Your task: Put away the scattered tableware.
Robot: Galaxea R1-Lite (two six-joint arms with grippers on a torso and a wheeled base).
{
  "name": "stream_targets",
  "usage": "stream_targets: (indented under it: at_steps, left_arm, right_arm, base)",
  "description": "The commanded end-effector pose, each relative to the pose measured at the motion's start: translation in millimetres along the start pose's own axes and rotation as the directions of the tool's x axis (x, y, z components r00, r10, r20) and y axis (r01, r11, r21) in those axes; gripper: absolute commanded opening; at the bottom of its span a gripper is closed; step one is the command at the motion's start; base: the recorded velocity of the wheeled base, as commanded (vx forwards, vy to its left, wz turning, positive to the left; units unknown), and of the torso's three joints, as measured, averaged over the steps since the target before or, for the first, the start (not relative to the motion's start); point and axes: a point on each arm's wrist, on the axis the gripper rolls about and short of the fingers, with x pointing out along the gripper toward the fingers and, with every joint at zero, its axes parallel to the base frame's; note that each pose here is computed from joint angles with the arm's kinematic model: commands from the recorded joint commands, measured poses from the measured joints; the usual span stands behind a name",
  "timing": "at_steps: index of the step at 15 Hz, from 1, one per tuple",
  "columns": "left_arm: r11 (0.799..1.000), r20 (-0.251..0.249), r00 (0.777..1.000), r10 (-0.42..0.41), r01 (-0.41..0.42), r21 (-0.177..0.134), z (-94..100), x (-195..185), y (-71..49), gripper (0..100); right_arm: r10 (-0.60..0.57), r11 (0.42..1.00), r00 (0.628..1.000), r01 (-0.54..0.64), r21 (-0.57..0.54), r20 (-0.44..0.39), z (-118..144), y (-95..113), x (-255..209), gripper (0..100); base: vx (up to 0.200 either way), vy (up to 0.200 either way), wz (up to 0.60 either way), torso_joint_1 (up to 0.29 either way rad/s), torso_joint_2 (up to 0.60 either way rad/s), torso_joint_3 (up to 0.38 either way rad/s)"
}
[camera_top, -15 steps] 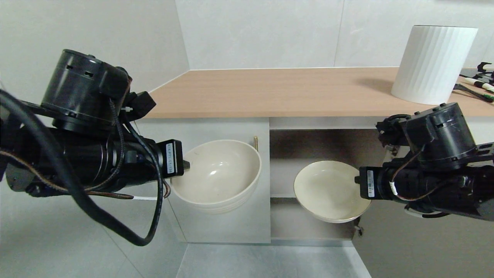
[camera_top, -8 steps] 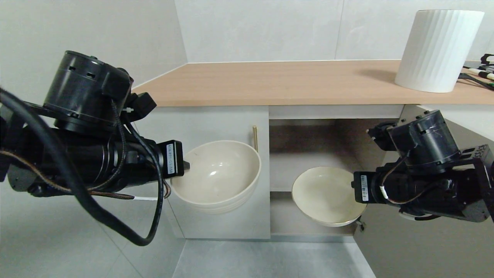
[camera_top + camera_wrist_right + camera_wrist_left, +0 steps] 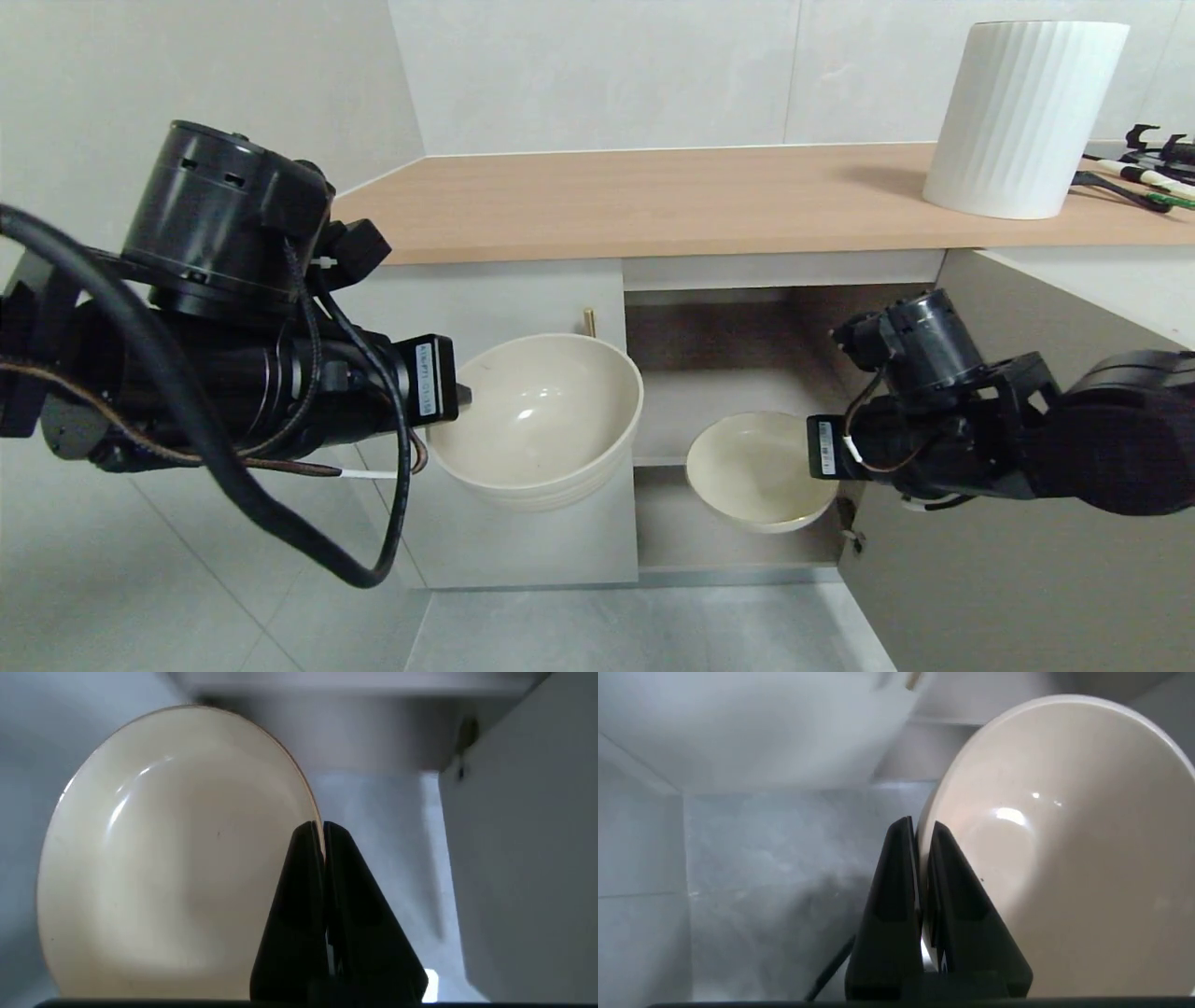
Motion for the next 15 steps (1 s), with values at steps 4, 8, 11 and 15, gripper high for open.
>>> stream_targets:
  at_steps: [4, 8, 11, 15]
  left_arm:
    - [1.000, 0.008, 1.000, 0.000, 0.000, -0.002, 1.0, -2, 0.4, 0]
    - [1.000, 0.006, 1.000, 0.001, -0.001, -0.001, 0.9, -1, 0.3, 0]
    - [1.000, 0.004, 1.000, 0.002, -0.002, -0.001, 0.6, 0, 0.3, 0]
    - [1.000, -0.013, 1.000, 0.012, -0.012, 0.003, -1.6, 6, 0.2, 0]
  right_arm:
    - [-0.040, 0.999, 0.998, 0.038, 0.024, 0.051, 15, -1, 77, 0]
    - [-0.104, 0.993, 0.992, 0.099, 0.064, 0.076, 38, -17, 138, 0]
    - [-0.171, 0.983, 0.982, 0.165, 0.082, 0.075, 35, -26, 180, 0]
    - [-0.225, 0.971, 0.971, 0.216, 0.097, 0.084, 32, -33, 212, 0]
  base:
    - [0.000, 0.000, 0.00, 0.000, 0.00, 0.000]
    - [0.000, 0.000, 0.00, 0.000, 0.00, 0.000]
    - [0.000, 0.000, 0.00, 0.000, 0.00, 0.000]
    - [0.000, 0.000, 0.00, 0.000, 0.00, 0.000]
